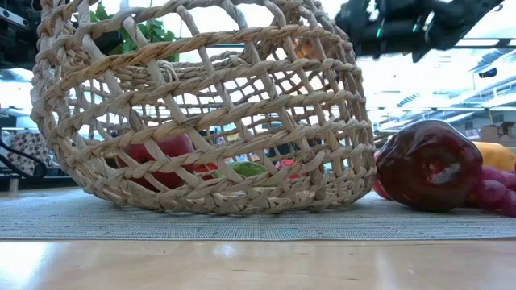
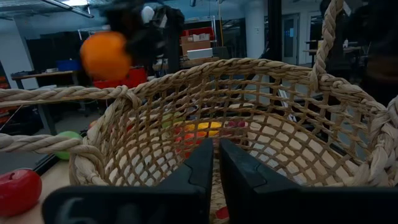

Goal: Build produce basket
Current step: Put the orange into the brown woven basket

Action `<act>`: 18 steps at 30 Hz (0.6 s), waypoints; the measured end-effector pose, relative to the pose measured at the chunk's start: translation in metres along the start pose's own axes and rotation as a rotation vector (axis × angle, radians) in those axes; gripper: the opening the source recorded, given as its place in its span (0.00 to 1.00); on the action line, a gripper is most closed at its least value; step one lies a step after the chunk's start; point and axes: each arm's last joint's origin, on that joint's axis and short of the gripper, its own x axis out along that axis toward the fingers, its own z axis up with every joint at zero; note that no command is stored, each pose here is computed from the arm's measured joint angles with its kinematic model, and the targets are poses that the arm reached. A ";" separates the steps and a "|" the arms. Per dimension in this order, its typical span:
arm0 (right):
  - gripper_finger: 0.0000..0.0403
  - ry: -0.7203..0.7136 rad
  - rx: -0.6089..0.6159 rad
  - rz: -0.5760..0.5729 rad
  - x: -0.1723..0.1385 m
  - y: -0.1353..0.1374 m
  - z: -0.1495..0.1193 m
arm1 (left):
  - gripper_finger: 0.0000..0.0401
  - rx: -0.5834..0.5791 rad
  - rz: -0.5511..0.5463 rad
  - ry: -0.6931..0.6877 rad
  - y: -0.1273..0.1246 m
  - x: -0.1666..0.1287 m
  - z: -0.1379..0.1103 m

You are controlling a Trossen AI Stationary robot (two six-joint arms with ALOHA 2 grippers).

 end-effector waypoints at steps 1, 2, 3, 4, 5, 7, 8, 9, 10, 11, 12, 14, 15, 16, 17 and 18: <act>0.86 -0.029 -0.029 0.009 0.001 0.010 0.004 | 0.09 0.000 0.000 0.000 0.000 0.000 0.000; 0.86 -0.045 -0.053 0.012 0.003 0.020 0.009 | 0.09 0.000 0.000 0.000 0.000 0.000 0.000; 0.86 -0.054 -0.069 0.004 0.007 0.028 0.015 | 0.08 0.000 0.000 0.000 0.000 0.000 0.000; 0.86 -0.060 -0.084 -0.007 0.011 0.035 0.020 | 0.08 0.000 0.000 0.000 0.000 0.000 0.000; 0.86 -0.063 -0.099 -0.016 0.015 0.041 0.026 | 0.08 0.000 0.000 0.000 0.000 0.000 0.000; 0.86 -0.045 -0.129 -0.024 0.026 0.053 0.034 | 0.07 0.000 0.000 -0.001 0.000 0.000 0.000; 0.86 -0.031 -0.146 -0.028 0.032 0.058 0.037 | 0.07 0.000 0.000 0.000 0.000 0.000 0.000; 0.86 -0.012 -0.161 -0.031 0.038 0.063 0.039 | 0.07 0.000 0.000 0.000 0.000 0.000 0.000; 0.86 -0.009 -0.174 -0.037 0.046 0.067 0.042 | 0.07 0.000 0.000 0.000 0.000 0.000 0.000; 0.86 -0.005 -0.190 -0.040 0.052 0.071 0.045 | 0.07 0.000 0.000 0.000 0.000 0.000 0.000; 0.86 -0.001 -0.210 -0.041 0.060 0.074 0.046 | 0.08 0.000 0.000 0.000 0.000 0.000 0.000; 0.86 0.001 -0.250 -0.032 0.075 0.081 0.049 | 0.08 0.000 0.000 0.000 0.000 0.000 0.000; 0.86 0.009 -0.272 -0.026 0.082 0.084 0.049 | 0.09 0.000 0.000 0.000 0.000 0.000 0.000; 0.86 0.018 -0.291 -0.020 0.090 0.087 0.050 | 0.09 0.000 0.000 0.000 0.000 0.000 0.000; 0.86 0.028 -0.307 -0.015 0.096 0.090 0.051 | 0.09 0.000 0.000 0.001 0.000 0.000 0.000; 0.86 0.030 -0.318 -0.011 0.103 0.093 0.054 | 0.09 0.000 0.000 0.000 0.000 0.000 0.000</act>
